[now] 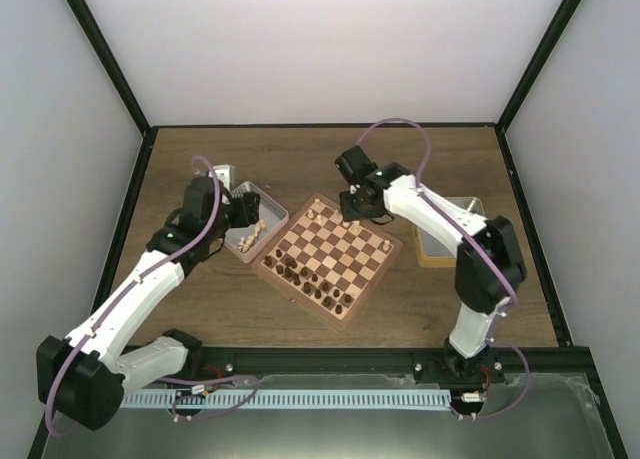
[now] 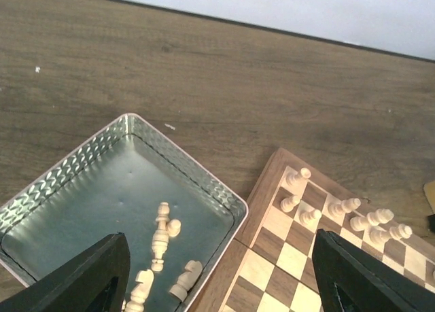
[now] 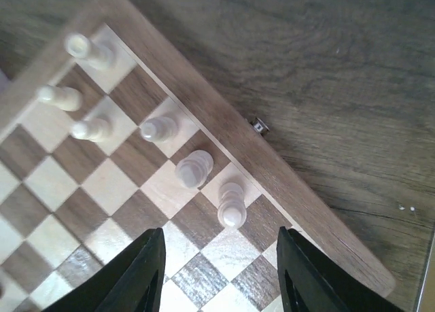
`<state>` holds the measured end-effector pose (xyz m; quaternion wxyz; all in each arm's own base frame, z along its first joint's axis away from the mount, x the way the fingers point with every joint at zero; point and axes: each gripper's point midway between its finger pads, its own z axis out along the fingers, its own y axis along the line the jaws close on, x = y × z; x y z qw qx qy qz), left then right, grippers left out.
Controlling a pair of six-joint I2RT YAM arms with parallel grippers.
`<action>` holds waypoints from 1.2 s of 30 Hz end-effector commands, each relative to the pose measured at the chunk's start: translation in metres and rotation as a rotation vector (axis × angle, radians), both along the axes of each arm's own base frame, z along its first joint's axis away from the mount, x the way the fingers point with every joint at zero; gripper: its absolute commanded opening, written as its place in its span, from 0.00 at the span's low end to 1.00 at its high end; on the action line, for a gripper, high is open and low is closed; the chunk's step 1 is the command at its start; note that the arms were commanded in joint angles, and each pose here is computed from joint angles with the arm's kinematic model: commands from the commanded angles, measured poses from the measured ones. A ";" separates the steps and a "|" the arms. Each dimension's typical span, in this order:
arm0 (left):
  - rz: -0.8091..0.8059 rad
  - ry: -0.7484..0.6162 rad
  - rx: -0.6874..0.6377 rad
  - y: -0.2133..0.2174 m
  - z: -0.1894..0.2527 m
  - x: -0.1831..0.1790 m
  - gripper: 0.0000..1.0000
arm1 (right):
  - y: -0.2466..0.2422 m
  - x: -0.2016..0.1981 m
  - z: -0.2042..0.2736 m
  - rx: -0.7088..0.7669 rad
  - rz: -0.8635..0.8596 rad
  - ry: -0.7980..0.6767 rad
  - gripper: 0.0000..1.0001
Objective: Set up the chess pieces on the board
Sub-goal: Place the chess piece on the chessboard, then pick up the chess piece from the storage box.
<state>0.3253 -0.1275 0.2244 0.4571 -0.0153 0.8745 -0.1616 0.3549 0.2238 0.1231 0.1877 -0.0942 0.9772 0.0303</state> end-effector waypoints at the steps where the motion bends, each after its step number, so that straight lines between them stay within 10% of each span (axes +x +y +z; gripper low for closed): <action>1: 0.006 0.061 0.009 -0.002 -0.024 0.005 0.75 | -0.002 0.005 0.043 0.123 -0.058 -0.154 0.47; 14: 0.041 0.420 0.141 -0.017 -0.137 0.055 0.31 | -0.010 -0.008 0.057 0.182 -0.001 -0.268 0.48; 27: 0.056 0.532 0.262 -0.012 -0.178 0.071 0.38 | -0.015 -0.022 0.056 0.204 0.019 -0.288 0.48; 36: 0.058 0.568 0.279 -0.008 -0.191 0.066 0.20 | -0.015 -0.021 0.057 0.208 0.009 -0.287 0.47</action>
